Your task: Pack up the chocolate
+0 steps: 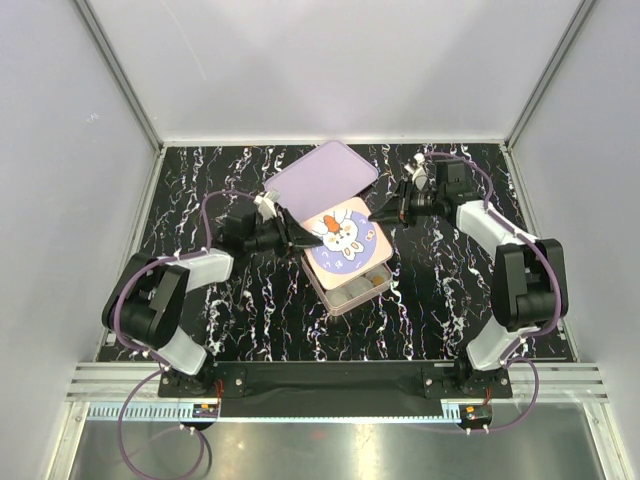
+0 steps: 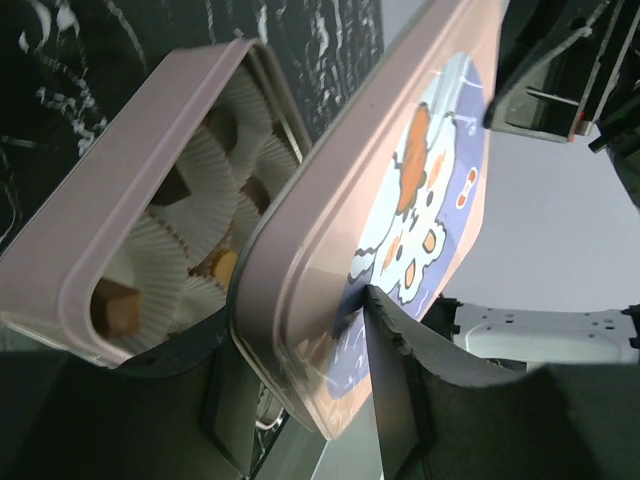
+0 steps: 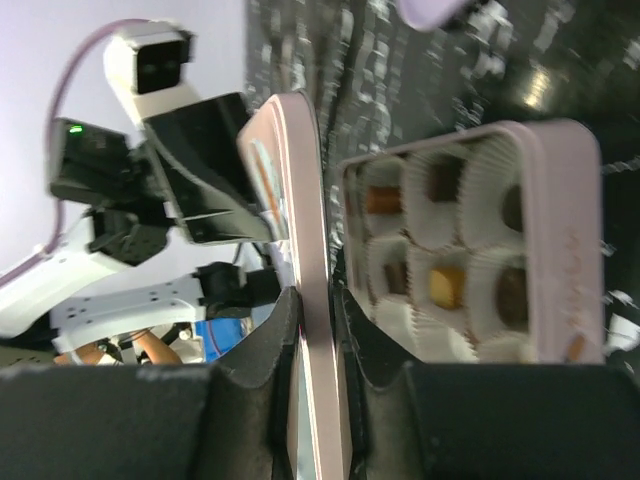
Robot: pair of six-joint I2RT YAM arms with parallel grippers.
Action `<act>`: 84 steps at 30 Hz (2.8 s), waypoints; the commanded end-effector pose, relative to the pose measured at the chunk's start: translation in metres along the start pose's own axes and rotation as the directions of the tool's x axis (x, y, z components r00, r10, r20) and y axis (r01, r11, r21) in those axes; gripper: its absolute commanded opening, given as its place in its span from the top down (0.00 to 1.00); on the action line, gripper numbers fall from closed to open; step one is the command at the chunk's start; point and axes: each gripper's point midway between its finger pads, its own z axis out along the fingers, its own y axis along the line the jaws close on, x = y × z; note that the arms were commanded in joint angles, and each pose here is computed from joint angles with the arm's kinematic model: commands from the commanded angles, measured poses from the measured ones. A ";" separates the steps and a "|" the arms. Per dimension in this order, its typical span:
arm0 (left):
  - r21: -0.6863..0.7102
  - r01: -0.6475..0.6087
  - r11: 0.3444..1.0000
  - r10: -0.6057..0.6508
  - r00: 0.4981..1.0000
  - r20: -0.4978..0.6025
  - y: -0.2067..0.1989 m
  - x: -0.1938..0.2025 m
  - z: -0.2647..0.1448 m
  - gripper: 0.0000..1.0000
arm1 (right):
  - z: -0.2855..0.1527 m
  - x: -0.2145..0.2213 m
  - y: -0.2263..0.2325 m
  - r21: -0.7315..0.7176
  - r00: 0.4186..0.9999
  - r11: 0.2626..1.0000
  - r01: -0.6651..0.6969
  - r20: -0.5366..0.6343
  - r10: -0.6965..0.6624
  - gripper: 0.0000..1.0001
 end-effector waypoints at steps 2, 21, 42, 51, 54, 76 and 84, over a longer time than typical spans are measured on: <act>0.050 -0.161 0.986 0.162 0.987 -0.003 -0.014 0.010 0.007 0.62 | 0.012 0.029 -0.037 0.114 0.997 0.993 -0.016 -0.073 0.025 0.82; -0.162 -0.187 0.969 0.178 0.982 -0.070 0.023 0.037 -0.002 0.44 | 0.028 0.038 -0.090 0.220 0.990 0.975 -0.022 -0.133 0.052 0.83; -0.249 -0.251 0.935 0.250 0.968 -0.038 0.004 0.017 -0.011 0.33 | 0.030 0.045 -0.098 0.205 0.986 0.979 0.018 -0.167 0.017 0.82; -0.287 -0.272 0.919 0.277 0.961 -0.025 0.000 0.013 -0.020 0.33 | 0.029 0.045 -0.090 0.157 0.986 0.987 0.035 -0.168 -0.008 0.76; -0.288 -0.276 0.917 0.283 0.959 -0.020 -0.002 0.014 -0.022 0.34 | 0.030 0.046 -0.090 0.146 0.985 0.989 0.035 -0.171 -0.010 0.73; -0.474 -0.253 0.844 0.294 0.956 0.014 0.017 -0.014 -0.046 0.34 | 0.032 0.046 -0.101 0.189 0.981 0.978 0.084 -0.189 -0.048 0.70; -0.435 -0.208 0.876 0.238 0.971 0.015 0.029 -0.013 -0.041 0.40 | 0.037 0.046 -0.103 0.190 0.974 0.975 0.117 -0.213 -0.075 0.78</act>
